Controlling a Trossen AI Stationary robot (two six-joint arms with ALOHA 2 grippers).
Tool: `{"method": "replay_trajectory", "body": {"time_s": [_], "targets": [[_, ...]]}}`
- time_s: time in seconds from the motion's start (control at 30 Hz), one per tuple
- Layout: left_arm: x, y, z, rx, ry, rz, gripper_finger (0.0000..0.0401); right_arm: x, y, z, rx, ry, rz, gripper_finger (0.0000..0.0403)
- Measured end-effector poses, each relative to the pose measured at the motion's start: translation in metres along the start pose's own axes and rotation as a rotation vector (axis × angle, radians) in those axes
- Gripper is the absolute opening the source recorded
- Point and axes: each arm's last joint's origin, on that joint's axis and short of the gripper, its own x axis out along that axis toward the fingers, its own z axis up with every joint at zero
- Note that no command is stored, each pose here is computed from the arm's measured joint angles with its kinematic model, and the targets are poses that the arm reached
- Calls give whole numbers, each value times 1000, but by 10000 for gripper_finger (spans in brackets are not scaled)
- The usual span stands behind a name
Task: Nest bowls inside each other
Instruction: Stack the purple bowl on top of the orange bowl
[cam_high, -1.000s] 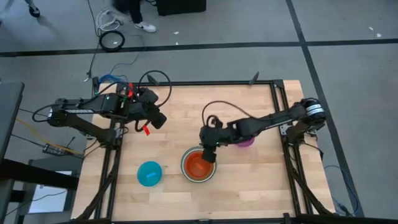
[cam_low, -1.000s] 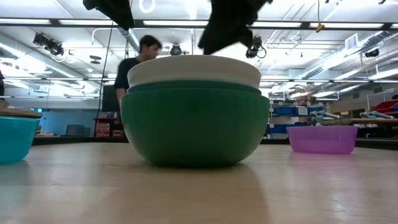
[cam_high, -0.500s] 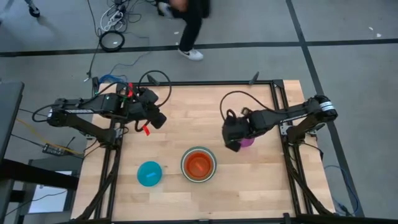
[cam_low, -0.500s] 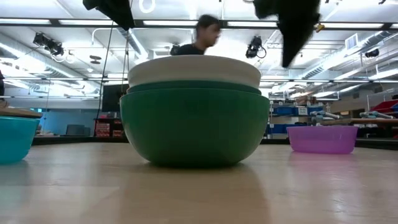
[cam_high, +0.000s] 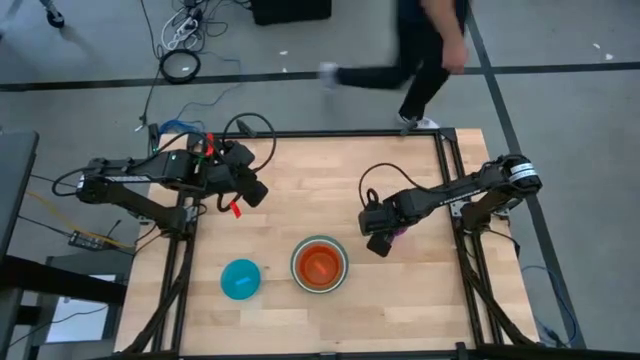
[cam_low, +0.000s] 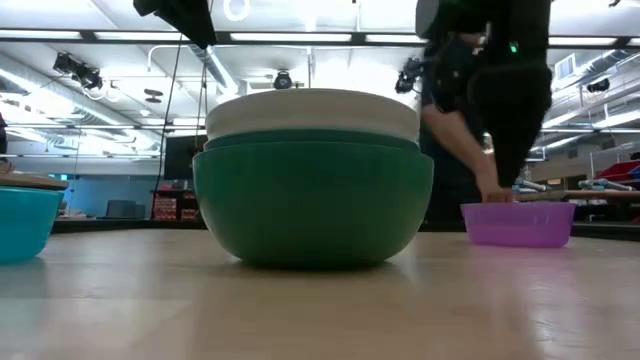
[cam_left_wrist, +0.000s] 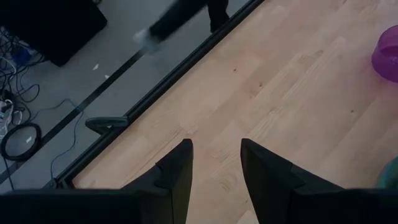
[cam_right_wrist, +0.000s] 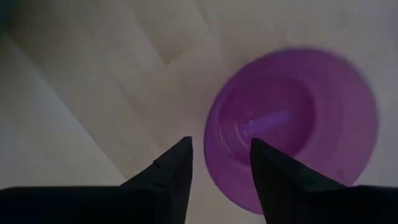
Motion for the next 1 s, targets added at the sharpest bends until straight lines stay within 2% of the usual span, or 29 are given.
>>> {"method": "replay_trajectory", "body": {"time_s": [0.2, 0.47, 0.53, 0.6, 0.67, 0.7, 0.87, 1.0], "targets": [[0, 0, 0, 0, 0, 0, 144, 22, -7, -8, 19, 32, 17, 146], [0, 0, 0, 0, 0, 1, 144, 54, -15, -16, 41, -9, 49, 141], [0, 0, 0, 0, 0, 0, 144, 57, -17, -17, 33, -7, 46, 126], [0, 0, 0, 0, 0, 0, 144, 56, -18, -17, -1, -5, 43, 89], [0, 0, 0, 0, 0, 1, 144, 51, -16, -14, -43, -14, 49, 32], [0, 0, 0, 0, 0, 1, 144, 46, -15, -11, -64, -25, 55, 17], [0, 0, 0, -1, -1, 2, 144, 9, -4, 7, -124, -113, 29, 2], [0, 0, 0, -2, -4, 5, 144, -35, 20, 28, -192, -290, 152, 1]]}}
